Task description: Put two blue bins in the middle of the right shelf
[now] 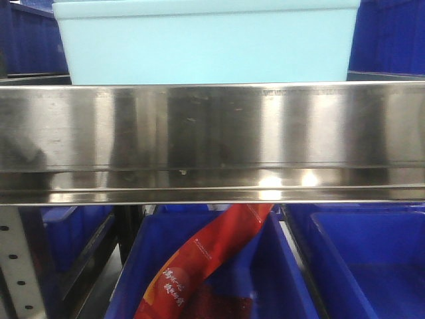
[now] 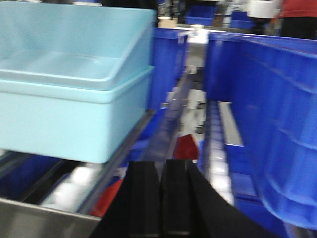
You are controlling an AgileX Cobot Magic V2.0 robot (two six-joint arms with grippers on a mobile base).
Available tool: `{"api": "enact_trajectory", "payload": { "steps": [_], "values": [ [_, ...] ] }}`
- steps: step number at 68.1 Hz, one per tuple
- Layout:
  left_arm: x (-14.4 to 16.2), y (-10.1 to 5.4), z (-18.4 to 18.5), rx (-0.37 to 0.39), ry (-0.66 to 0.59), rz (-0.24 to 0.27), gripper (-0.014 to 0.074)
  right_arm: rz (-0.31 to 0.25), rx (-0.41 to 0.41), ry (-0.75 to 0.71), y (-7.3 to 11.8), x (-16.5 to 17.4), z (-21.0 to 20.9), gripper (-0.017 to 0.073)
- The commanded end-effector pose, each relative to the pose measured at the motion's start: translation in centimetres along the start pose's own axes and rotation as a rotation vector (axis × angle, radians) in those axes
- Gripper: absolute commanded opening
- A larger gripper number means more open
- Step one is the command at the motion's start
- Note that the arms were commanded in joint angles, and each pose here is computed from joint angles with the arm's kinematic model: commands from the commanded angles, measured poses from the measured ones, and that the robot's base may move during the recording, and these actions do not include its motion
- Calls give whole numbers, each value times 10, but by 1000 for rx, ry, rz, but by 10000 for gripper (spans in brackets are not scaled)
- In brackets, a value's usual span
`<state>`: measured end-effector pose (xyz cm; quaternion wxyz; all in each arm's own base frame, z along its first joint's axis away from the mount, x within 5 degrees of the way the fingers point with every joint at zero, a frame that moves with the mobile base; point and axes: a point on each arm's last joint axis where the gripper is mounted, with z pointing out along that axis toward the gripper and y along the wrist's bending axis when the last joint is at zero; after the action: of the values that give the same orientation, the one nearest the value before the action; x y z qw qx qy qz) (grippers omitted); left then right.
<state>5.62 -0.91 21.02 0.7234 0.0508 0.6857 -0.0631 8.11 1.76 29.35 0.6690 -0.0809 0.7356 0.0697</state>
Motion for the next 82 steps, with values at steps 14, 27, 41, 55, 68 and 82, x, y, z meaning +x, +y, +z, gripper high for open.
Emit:
{"api": "enact_trajectory", "payload": {
  "steps": [14,27,41,55,68,82],
  "values": [
    [-2,0,-1,-3,-26,-6,-111,24,193,-60,-11,43,-19,-162],
    [-2,0,-1,-3,-26,-6,-111,24,219,-76,-11,77,-24,-162],
    [-2,0,-1,-3,-26,-6,-111,34,226,-87,-12,91,-19,-162],
    [-2,0,-1,-3,-26,-6,-111,37,227,-107,-12,90,-19,-162],
    [-2,0,-1,-3,-26,-6,-111,37,227,-108,-12,90,-20,-162],
    [-2,0,-1,-3,-26,-6,-111,37,227,-108,-12,90,-20,-162]
  ]
}}
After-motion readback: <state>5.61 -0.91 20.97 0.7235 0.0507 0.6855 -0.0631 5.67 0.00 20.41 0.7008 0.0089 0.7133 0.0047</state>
